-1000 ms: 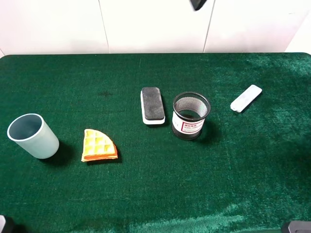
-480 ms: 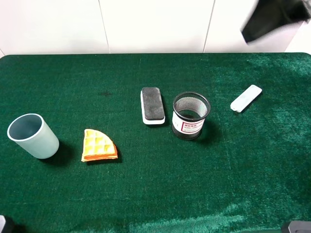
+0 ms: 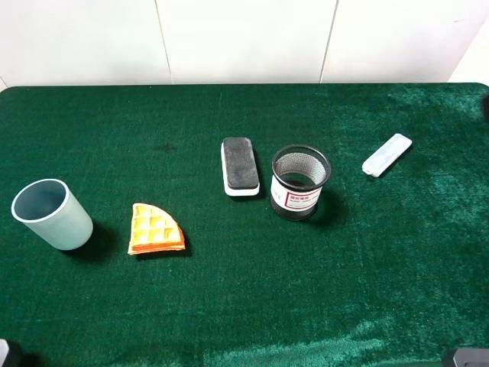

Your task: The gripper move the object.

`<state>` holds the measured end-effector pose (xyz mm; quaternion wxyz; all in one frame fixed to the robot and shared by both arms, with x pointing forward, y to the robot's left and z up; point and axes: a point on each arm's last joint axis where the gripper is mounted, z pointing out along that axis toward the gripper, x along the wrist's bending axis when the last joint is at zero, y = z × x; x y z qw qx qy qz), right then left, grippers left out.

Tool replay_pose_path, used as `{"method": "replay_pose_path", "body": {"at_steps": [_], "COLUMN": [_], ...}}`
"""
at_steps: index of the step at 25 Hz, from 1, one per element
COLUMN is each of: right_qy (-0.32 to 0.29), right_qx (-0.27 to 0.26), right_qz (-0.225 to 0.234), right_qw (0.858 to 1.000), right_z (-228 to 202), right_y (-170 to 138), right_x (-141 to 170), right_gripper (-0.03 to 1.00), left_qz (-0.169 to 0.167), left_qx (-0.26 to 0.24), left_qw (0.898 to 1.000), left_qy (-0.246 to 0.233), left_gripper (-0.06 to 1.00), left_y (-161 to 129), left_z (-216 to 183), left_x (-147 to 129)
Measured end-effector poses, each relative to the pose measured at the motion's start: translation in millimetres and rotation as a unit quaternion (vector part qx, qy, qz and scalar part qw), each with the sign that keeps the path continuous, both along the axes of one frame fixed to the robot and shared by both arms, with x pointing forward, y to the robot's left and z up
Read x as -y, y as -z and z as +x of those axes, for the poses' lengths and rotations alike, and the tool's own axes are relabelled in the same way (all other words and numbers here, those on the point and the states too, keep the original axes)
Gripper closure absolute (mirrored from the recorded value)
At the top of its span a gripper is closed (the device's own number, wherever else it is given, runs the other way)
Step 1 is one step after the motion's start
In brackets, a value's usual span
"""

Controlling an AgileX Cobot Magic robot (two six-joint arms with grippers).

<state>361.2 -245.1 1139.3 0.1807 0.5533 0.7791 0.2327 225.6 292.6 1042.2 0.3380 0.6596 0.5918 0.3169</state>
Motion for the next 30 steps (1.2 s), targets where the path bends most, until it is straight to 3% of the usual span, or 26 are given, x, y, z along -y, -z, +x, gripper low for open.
{"method": "replay_pose_path", "body": {"at_steps": [5,13,19,30], "right_qy": [0.123,0.216,0.23,0.21], "right_qx": [0.082,0.216,0.259,0.261], "right_qz": [0.03,0.053,0.063,0.059], "right_qw": [0.988,0.951,0.936,0.94], "right_z": [-37.7,-99.6,-126.2,-127.1], "right_y": [8.5,41.9,79.4,84.5], "right_x": [43.4,61.9,60.9,58.5], "right_gripper": [0.27,0.27,0.27,0.27], "left_qz": [0.0,0.0,0.0,0.0], "left_qx": [0.0,0.0,0.0,0.0], "left_qw": [1.0,1.0,1.0,1.0], "left_qy": [0.0,0.0,0.0,0.0], "left_gripper": [-0.01,-0.01,-0.01,-0.01], "left_y": [0.0,0.0,0.0,0.0], "left_z": [0.0,0.0,0.0,0.0], "left_x": [0.0,0.0,0.0,0.0]}}
